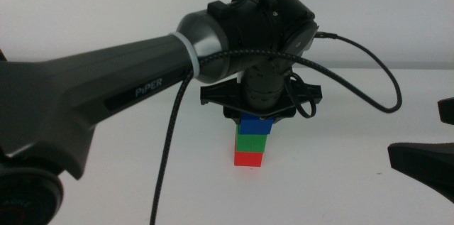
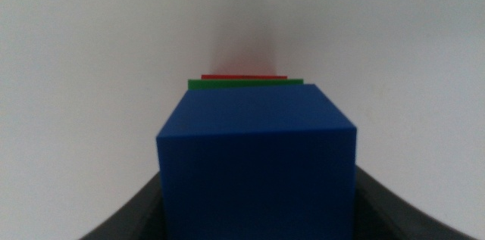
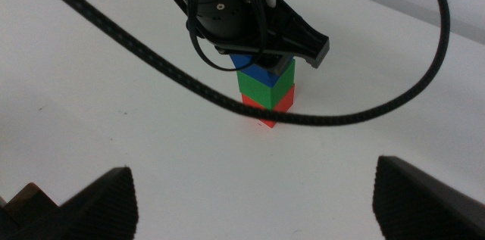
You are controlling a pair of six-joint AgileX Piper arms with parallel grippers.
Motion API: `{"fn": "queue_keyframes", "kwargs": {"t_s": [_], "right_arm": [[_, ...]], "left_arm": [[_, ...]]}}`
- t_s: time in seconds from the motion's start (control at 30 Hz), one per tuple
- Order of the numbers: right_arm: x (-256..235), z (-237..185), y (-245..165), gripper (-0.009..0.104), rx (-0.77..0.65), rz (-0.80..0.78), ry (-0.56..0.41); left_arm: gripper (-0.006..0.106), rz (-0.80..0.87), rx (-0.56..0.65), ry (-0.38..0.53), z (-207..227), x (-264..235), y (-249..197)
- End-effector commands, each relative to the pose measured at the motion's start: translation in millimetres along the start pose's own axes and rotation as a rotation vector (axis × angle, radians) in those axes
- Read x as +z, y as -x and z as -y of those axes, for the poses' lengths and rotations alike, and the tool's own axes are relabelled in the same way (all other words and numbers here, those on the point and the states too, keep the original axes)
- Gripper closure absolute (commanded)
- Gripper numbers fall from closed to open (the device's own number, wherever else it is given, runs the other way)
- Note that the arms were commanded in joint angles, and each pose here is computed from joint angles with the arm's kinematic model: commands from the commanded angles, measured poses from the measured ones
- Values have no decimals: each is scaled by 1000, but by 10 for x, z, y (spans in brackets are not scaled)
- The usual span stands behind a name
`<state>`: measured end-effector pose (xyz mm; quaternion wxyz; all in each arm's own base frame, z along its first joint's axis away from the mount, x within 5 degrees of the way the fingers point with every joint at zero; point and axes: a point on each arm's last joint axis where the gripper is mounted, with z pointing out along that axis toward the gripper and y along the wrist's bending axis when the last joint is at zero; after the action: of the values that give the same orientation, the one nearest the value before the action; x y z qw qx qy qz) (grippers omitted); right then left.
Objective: Stack red cubes first, then green, then blue cubes in a specific spot.
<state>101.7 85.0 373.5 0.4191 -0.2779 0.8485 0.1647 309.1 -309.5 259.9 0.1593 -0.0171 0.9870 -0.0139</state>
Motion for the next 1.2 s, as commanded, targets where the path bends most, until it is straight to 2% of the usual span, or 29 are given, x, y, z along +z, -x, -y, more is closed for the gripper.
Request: {"fn": "queue_keyframes", "kwargs": {"t_s": [0.0, 0.4, 0.53, 0.57, 0.6, 0.63, 0.7, 0.83, 0.87, 1.0, 1.17], "right_arm": [[-12, 12, 1, 13, -1, 12, -9], [-12, 12, 1, 13, -1, 12, -9], [-12, 12, 1, 13, -1, 12, -9], [-12, 12, 1, 13, -1, 12, -9], [-12, 12, 1, 13, -1, 12, -9], [-12, 12, 1, 13, -1, 12, -9], [-12, 12, 1, 13, -1, 12, -9], [-12, 12, 1, 13, -1, 12, -9], [-12, 12, 1, 13, -1, 12, -9], [-12, 12, 1, 13, -1, 12, -9], [-12, 12, 1, 13, -1, 12, -9]], "left_arm": [[102, -59, 7, 76, -55, 25, -52], [102, -93, 63, 110, -31, 236, -70], [97, -94, 67, 114, -29, 251, -71], [95, -92, 68, 115, -31, 251, -69], [82, -88, 70, 119, -34, 251, -65], [75, -88, 70, 119, -34, 251, -65], [43, -73, 81, 131, -45, 251, -51], [11, -36, 117, 146, -75, 194, -12], [6, -20, 119, 147, -89, 151, 2], [7, 59, 126, 127, -174, -160, 69], [7, 195, 292, 56, -415, -901, 113]]}}
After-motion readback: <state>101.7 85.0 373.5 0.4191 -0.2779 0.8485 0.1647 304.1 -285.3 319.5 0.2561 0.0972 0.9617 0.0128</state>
